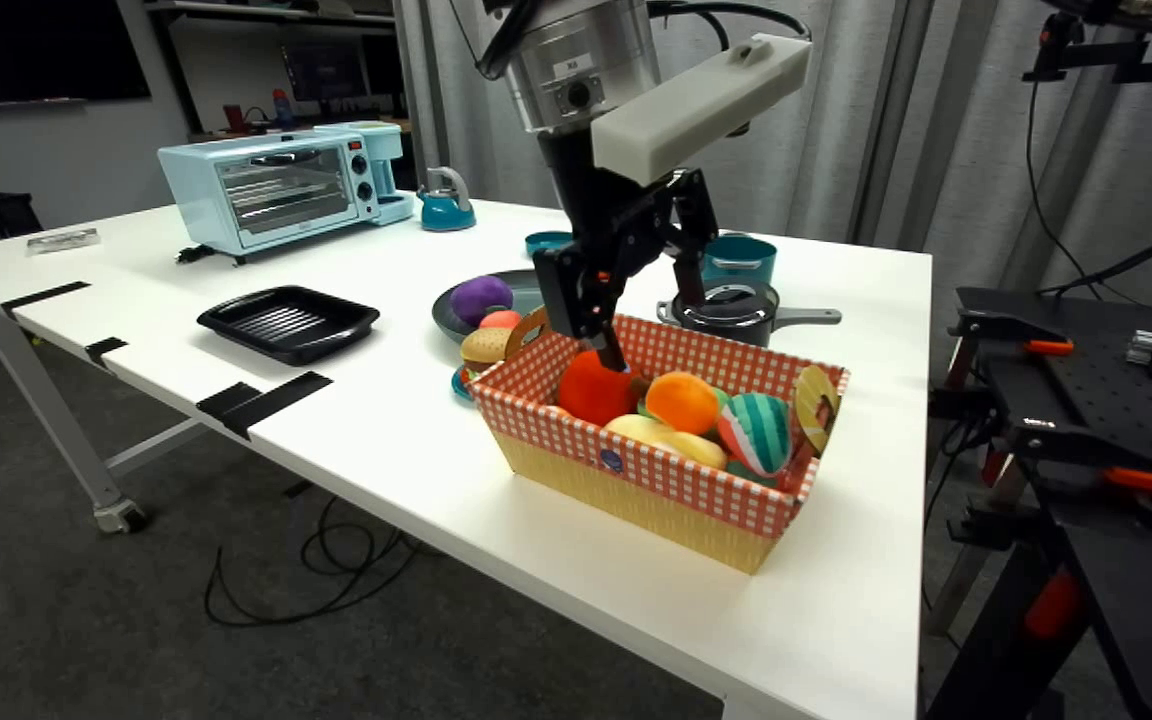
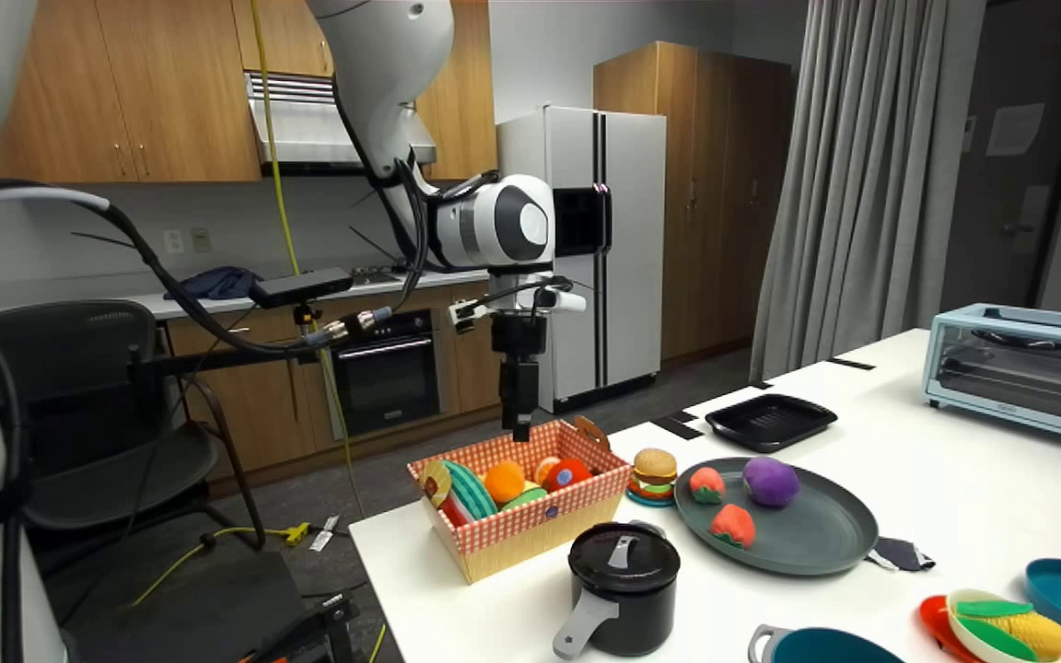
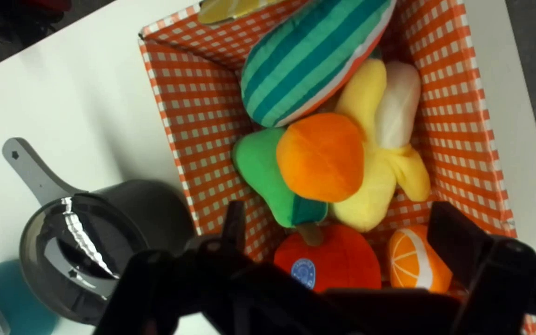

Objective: Remove the purple and orange plushies from the box

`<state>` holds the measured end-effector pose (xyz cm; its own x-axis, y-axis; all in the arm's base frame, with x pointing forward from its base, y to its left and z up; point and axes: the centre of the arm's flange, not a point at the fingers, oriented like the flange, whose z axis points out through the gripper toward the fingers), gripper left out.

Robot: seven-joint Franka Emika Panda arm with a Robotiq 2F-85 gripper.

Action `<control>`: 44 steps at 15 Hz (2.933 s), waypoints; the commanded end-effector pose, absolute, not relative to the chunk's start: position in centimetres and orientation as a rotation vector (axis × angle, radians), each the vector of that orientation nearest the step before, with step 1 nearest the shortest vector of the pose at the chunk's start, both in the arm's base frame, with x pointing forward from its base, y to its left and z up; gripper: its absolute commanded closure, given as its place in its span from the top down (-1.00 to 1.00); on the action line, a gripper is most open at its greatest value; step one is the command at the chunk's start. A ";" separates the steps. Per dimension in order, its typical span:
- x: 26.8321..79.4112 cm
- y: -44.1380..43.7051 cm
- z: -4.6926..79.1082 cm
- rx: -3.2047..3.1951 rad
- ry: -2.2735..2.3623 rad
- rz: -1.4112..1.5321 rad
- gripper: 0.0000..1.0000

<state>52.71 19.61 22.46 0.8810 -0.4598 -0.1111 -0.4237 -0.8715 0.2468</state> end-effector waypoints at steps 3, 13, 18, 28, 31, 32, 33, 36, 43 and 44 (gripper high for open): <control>51.4 19.1 21.9 2.880 -0.666 -0.286 1.00; 52.2 18.7 19.5 2.891 -0.630 -0.291 1.00; 52.2 18.2 18.3 2.893 -0.635 -0.308 1.00; 52.0 19.2 16.5 2.872 -0.613 -0.356 0.59; 51.9 19.3 16.4 2.865 -0.610 -0.361 0.25; 51.9 19.3 16.4 2.862 -0.608 -0.364 0.09; 51.9 19.3 16.5 2.857 -0.607 -0.365 -0.08; 51.9 19.2 17.3 2.850 -0.605 -0.351 -0.53; 52.0 18.9 22.5 2.857 -0.620 -0.257 -0.90; 52.2 18.8 23.5 2.853 -0.623 -0.233 -0.89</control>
